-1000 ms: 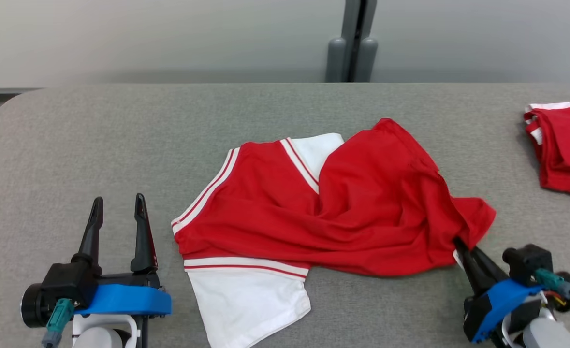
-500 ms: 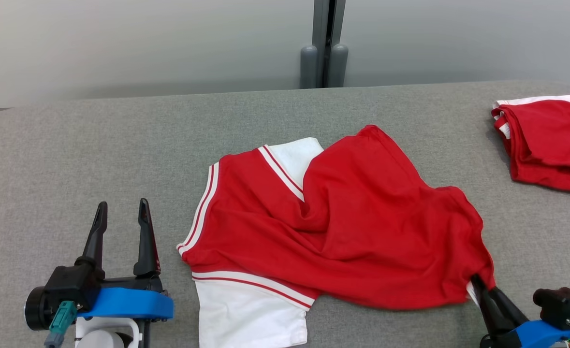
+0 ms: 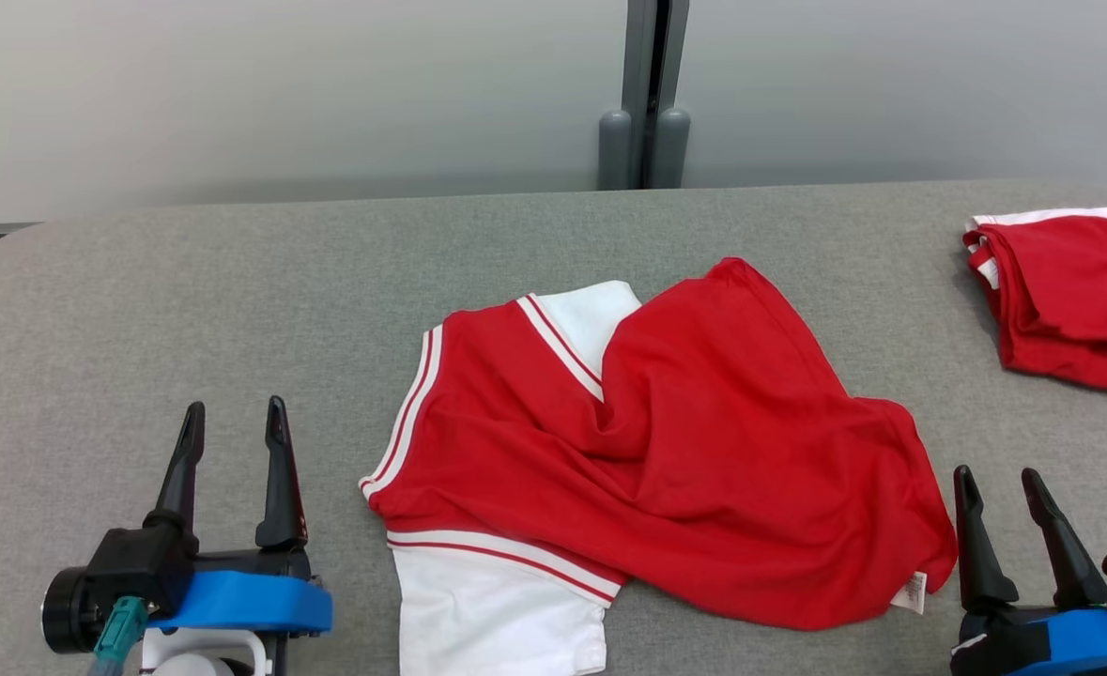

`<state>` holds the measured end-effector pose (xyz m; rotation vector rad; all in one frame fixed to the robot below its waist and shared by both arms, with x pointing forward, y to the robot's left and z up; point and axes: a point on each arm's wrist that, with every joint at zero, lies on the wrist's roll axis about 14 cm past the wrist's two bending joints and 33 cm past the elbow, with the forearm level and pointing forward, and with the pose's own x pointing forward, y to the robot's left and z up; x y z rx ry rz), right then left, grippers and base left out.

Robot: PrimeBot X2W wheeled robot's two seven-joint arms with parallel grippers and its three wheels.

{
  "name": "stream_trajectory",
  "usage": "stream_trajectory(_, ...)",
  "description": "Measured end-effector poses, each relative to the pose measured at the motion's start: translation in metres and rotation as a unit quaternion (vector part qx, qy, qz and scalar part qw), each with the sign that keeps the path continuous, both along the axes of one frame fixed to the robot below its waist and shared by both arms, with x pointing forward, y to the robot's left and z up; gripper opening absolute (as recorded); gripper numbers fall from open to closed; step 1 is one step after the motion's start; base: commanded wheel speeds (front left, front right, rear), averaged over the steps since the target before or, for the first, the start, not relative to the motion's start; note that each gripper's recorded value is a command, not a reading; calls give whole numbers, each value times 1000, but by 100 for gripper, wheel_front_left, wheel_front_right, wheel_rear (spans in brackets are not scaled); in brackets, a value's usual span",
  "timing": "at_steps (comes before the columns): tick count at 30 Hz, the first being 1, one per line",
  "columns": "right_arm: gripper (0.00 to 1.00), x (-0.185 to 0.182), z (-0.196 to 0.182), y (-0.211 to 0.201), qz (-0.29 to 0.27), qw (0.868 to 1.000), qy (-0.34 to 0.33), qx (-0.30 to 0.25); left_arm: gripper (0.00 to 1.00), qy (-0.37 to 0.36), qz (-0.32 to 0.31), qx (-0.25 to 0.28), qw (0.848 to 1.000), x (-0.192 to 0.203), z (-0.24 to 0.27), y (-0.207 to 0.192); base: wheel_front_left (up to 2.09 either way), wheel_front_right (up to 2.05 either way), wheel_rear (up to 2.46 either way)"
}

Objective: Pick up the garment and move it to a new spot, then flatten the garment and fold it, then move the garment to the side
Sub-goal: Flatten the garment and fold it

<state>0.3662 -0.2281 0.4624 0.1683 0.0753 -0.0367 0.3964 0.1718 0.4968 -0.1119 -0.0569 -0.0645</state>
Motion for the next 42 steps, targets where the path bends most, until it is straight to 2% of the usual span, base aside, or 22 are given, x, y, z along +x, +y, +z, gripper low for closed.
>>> stream_trajectory(8,100,7,36,21,9,997,-71,-3,100,1,9,18,1000,-16,0,8,0,0,0)
stream_trajectory(20,100,0,36,30,15,997,-71,-10,100,13,7,31,999,-27,-7,9,0,0,0)
stream_trajectory(30,100,-21,-23,13,5,999,26,-31,100,75,-73,22,994,-42,-47,-41,0,0,0)
stream_trajectory(42,100,-38,-76,7,5,992,119,-32,100,180,-163,16,970,-86,-108,-85,0,0,0)
